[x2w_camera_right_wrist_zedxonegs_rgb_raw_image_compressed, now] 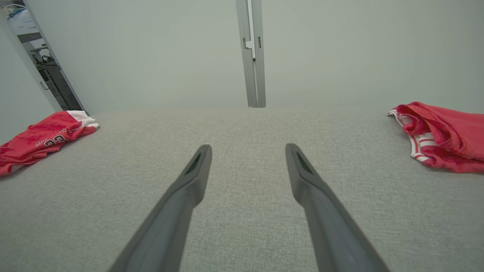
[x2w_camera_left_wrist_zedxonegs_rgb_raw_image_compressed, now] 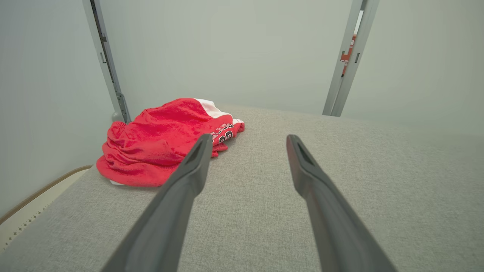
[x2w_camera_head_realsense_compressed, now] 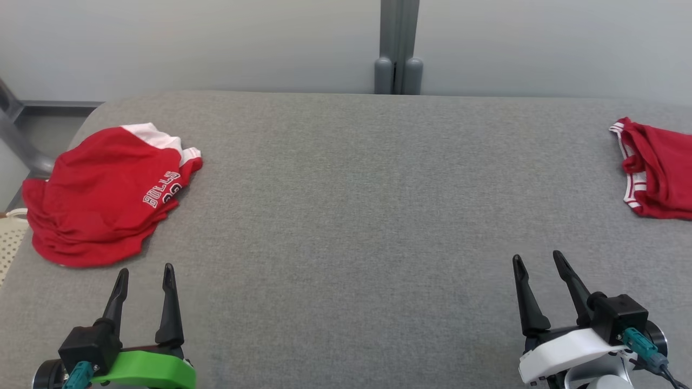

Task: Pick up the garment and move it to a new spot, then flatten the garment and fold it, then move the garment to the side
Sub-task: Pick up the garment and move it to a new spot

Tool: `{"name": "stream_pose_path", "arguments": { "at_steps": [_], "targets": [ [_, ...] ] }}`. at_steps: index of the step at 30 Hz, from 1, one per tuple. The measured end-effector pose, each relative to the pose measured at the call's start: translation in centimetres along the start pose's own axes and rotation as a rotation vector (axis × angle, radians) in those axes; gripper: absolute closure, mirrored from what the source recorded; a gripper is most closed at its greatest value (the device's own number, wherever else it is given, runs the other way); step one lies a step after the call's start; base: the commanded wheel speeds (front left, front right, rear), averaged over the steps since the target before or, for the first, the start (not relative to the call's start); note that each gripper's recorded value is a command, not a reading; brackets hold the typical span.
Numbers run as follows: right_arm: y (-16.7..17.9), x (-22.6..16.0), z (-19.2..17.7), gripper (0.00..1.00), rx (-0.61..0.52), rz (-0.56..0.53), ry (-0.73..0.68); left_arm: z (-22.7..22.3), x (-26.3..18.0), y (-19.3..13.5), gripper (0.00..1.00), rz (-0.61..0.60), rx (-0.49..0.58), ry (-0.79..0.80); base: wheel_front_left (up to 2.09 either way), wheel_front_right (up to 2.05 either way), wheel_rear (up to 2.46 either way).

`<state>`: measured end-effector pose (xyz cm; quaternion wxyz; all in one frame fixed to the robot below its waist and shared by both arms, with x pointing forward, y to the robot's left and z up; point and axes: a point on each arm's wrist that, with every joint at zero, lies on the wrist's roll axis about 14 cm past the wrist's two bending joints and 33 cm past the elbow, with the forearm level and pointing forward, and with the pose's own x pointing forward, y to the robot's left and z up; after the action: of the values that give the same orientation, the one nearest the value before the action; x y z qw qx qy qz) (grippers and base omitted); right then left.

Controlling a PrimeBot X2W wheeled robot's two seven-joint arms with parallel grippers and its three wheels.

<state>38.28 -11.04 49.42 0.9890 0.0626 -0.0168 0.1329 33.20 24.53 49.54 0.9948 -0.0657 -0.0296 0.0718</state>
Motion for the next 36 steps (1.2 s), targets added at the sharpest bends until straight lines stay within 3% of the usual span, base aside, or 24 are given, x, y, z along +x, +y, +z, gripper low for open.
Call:
{"name": "stream_pose_path", "arguments": {
  "at_steps": [24,36],
  "targets": [
    [9.5,5.6,-2.6,0.00,0.028,0.296,0.059,1.0,-6.4,9.4,0.00,0.336,0.022,-0.006,0.00,0.00,0.00],
    [11.2,6.1,-3.2,0.00,0.036,0.347,0.074,0.7,-7.7,10.9,0.00,0.398,0.024,0.008,0.00,0.00,0.00]
  ]
}}
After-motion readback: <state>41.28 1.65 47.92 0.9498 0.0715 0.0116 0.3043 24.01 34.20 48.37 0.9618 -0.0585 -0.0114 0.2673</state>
